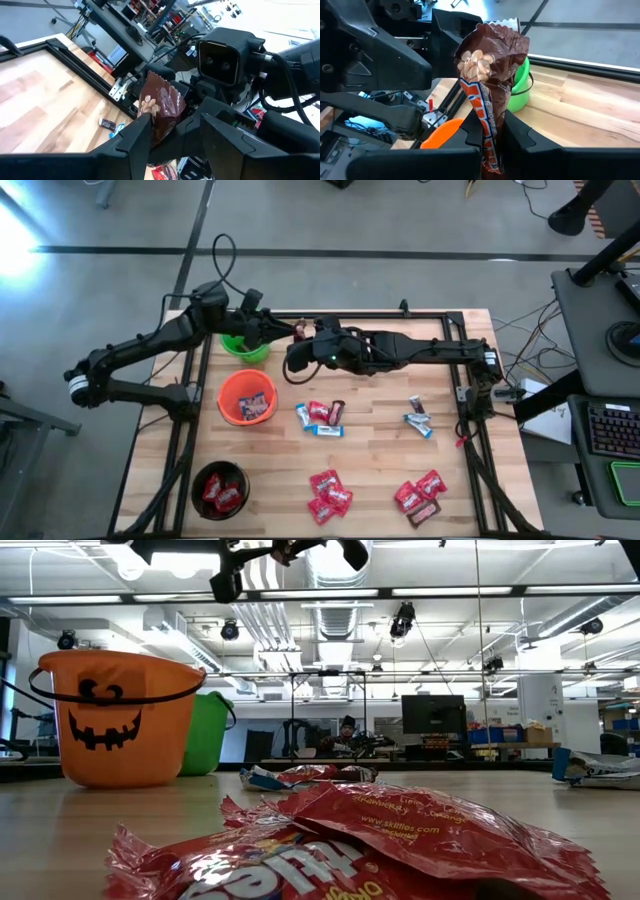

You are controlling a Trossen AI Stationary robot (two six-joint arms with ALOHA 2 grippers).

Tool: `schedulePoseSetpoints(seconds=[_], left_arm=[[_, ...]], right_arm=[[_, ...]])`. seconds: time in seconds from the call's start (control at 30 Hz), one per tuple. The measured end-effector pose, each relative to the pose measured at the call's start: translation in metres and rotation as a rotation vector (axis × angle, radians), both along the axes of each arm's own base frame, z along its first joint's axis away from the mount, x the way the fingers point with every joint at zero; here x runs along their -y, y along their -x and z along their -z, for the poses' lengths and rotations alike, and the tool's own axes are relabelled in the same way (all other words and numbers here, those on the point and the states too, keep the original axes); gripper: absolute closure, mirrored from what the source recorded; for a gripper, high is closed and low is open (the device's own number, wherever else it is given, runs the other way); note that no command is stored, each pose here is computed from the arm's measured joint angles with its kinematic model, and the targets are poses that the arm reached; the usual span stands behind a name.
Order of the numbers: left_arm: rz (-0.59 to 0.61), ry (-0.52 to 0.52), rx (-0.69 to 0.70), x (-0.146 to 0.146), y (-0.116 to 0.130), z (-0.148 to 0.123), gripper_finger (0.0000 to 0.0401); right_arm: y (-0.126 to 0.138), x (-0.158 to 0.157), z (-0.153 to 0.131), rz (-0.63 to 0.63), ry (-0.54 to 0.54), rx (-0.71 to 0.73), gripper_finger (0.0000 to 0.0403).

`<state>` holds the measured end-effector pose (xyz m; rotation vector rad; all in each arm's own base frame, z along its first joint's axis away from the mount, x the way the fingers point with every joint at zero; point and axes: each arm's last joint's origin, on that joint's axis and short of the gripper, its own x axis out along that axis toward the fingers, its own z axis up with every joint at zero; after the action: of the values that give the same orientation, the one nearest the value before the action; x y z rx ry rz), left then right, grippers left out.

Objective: Organize candy in baskets
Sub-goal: Put the brown chocolate into the green bucket

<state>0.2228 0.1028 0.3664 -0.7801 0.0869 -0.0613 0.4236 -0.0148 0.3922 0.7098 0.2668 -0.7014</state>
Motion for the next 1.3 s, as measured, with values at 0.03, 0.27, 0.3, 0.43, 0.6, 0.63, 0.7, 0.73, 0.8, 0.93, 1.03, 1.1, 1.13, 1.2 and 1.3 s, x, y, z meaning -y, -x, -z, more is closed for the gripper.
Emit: schedulePoseSetpoints(seconds=[0.03,0.27,0.3,0.43,0.6,0.63,0.7,0.73,0.8,0.93,1.03,1.1,1.13,1.2,1.3], left_arm=[[0.001,-0.001,0.002,0.0,0.0,0.0,0.0249],[0.005,-0.003,0.003,0.0,-0.001,0.0,0.0249],[0.006,-0.004,0.002,0.0,-0.001,0.0,0.0249],[0.011,-0.025,0.006,0.001,0.0,0.0,0.0249],[0.012,-0.045,0.006,0.001,0.0,0.0,0.0249],[0.013,-0.05,0.008,0.001,0.0,-0.001,0.0249],[0.012,-0.055,0.011,0.001,0.0,-0.001,0.0249],[0.012,-0.057,0.01,0.001,0.0,-0.001,0.0249],[0.011,-0.064,0.011,0.001,0.0,-0.001,0.0249],[0.007,-0.064,0.011,0.0,0.0,-0.001,0.0249],[0.007,-0.064,0.011,0.0,0.0,-0.001,0.0249],[0.006,-0.064,0.013,0.0,0.0,-0.001,0.0249],[0.005,-0.064,0.015,0.0,0.0,-0.001,0.0249],[0.003,-0.066,0.022,0.0,0.0,-0.002,0.0249],[0.003,-0.068,0.026,0.0,0.0,-0.002,0.0249]], right_arm=[[0.0,0.0,0.0,-0.001,0.001,0.001,0.0378],[0.0,0.0,-0.001,-0.012,0.013,-0.006,0.0378],[0.0,0.0,-0.001,-0.013,0.013,-0.006,0.0378],[0.002,-0.001,-0.003,-0.034,0.001,0.0,0.0378],[0.003,-0.001,-0.006,-0.036,0.0,0.006,0.0378],[0.003,-0.001,-0.007,-0.038,-0.001,0.01,0.0378],[0.003,-0.001,-0.009,-0.041,0.004,0.012,0.0378],[0.003,0.0,-0.01,-0.04,0.006,0.013,0.0378],[0.003,0.0,-0.012,-0.041,0.007,0.019,0.0378],[0.003,0.001,-0.012,-0.042,0.012,0.023,0.0378],[0.003,0.001,-0.013,-0.041,0.012,0.028,0.0378],[0.003,0.002,-0.013,-0.039,0.012,0.031,0.0378],[0.003,0.002,-0.013,-0.038,0.013,0.031,0.0378],[0.003,0.003,-0.013,-0.036,0.013,0.034,0.0378],[0.002,0.003,-0.014,-0.034,0.014,0.043,0.0378]])
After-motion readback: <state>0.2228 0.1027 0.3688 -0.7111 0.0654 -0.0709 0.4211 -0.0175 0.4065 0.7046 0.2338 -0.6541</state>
